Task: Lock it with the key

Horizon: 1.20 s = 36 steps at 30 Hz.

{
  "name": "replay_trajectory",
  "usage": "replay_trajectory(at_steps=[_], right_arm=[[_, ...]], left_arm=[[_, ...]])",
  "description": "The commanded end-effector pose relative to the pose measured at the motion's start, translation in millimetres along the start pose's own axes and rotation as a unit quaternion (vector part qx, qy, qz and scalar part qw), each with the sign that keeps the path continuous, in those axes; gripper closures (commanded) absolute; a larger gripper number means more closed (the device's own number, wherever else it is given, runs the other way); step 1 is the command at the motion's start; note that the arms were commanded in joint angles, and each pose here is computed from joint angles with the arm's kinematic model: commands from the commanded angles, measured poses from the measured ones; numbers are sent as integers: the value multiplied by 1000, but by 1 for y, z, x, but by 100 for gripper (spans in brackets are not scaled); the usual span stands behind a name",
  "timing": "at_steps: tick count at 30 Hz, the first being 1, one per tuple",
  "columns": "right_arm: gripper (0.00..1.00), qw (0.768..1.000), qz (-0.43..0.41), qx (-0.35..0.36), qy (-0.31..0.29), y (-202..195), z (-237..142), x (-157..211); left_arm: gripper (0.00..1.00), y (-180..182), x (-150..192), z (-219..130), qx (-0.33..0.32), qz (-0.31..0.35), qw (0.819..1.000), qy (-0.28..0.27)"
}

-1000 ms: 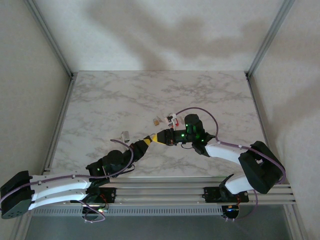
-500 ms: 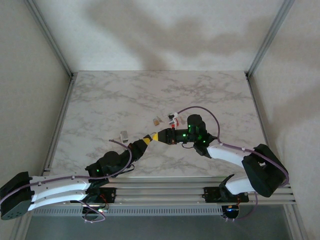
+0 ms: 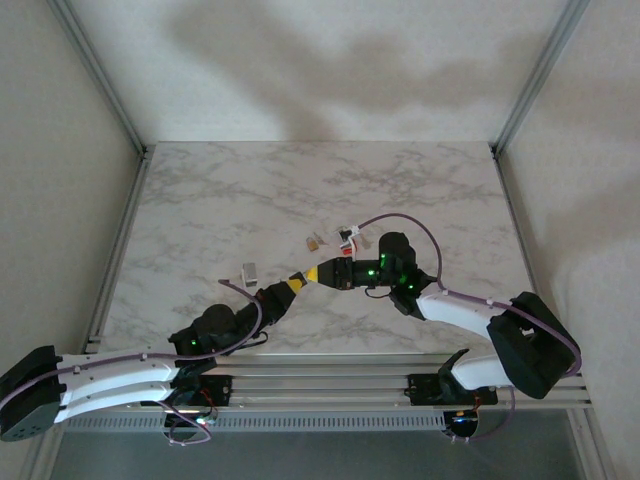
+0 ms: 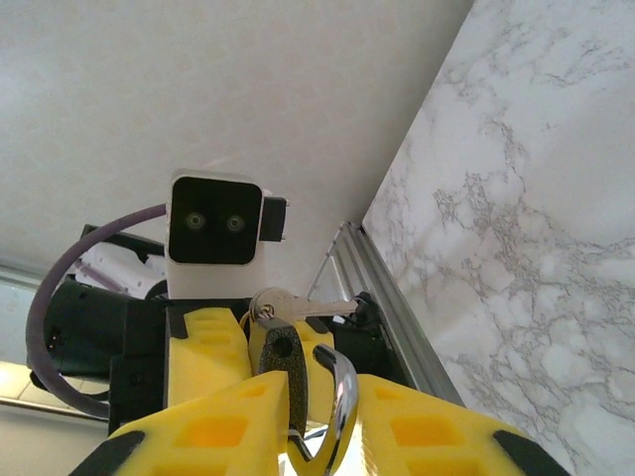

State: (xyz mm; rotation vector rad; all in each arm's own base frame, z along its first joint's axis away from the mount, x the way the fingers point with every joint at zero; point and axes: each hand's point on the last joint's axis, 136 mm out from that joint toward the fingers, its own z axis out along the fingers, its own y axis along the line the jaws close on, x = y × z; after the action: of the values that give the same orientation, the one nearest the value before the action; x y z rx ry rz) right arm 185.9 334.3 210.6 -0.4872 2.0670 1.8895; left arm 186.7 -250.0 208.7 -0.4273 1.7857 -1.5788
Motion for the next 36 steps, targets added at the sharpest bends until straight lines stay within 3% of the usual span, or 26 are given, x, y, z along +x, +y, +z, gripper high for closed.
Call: replay_trajectory(at_steps=[1,19,29,36], right_arm=[[78,1000,-13,-9,-12,6,-1,0],[86,999,-33,-13,-28,12,-6,-2],[100,999,-39,-25,-26,17,-7,-1],[100,997,-54,-50,-21,29,-9,1]], left_arm=[[100,-17,1,-4,41,-4,999,6],[100,-21,6,-12,61,1,998,17],[100,-30,6,-17,86,9,996,18],[100,-37,6,-22,107,26,994,19]])
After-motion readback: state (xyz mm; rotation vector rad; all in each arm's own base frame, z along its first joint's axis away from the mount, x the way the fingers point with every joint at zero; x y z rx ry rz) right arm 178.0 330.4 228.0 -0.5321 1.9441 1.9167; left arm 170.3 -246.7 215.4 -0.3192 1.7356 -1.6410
